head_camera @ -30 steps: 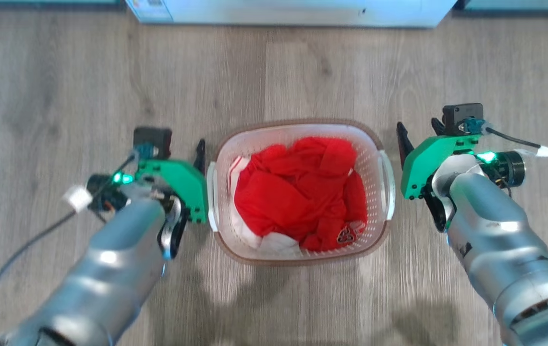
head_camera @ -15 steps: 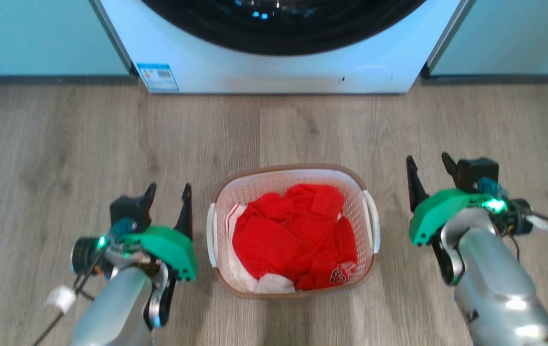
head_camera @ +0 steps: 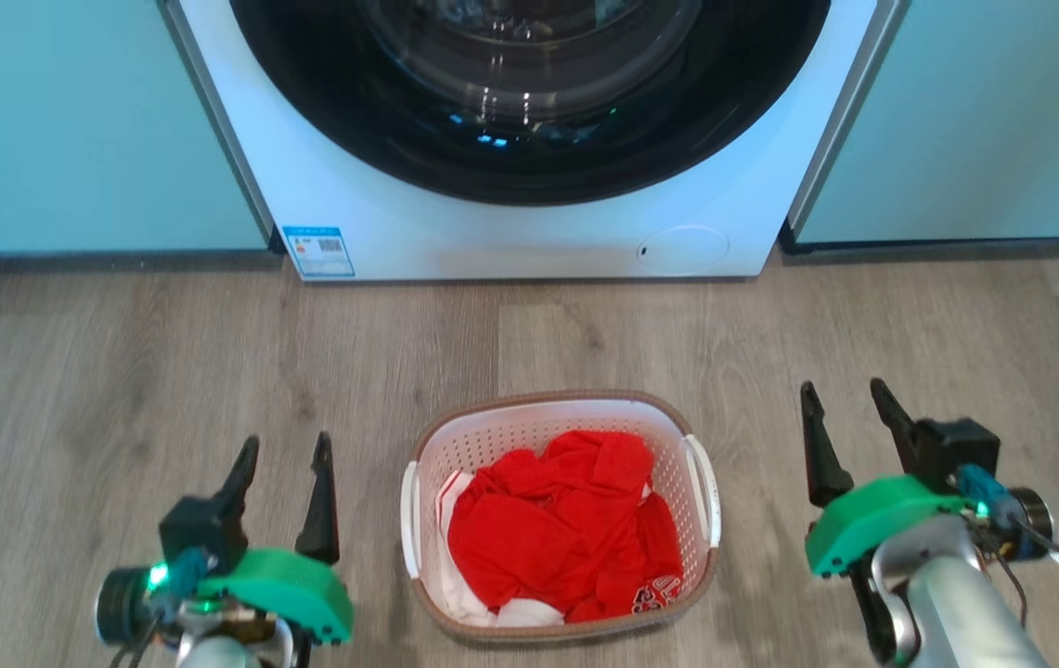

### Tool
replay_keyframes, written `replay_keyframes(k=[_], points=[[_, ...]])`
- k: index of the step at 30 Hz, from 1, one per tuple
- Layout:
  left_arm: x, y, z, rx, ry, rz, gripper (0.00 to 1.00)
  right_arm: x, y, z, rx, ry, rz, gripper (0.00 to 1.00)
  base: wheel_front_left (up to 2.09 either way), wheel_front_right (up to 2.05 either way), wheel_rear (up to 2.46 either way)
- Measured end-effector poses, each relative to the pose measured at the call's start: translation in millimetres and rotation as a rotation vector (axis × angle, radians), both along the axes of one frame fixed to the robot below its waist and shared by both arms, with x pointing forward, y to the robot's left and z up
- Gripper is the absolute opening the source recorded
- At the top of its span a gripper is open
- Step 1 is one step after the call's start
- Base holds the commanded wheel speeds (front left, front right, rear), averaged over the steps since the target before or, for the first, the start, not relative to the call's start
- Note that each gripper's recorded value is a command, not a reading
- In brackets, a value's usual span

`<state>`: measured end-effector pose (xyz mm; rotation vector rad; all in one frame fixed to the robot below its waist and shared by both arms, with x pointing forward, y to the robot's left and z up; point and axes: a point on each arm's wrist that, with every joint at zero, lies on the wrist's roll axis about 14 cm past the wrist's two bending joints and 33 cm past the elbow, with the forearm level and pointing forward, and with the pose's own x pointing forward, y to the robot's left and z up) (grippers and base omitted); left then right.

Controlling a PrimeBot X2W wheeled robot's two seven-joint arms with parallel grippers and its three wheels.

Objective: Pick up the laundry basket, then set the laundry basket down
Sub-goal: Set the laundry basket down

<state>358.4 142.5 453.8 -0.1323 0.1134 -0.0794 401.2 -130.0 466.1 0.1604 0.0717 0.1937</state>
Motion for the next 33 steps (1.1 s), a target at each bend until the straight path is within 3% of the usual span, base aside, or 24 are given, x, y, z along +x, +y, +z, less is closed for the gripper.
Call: replay_keyframes(k=[14,33], points=[[-43,11,6,-0.005,-0.021,0.037,1.0,-54,-21,10,0.028,-0.042,-0.074,1.0,0.0,0.0,0.0],[-41,6,13,0.01,-0.053,0.013,1.0,-56,-26,19,0.03,-0.072,-0.09,1.0,0.0,0.0,0.0]])
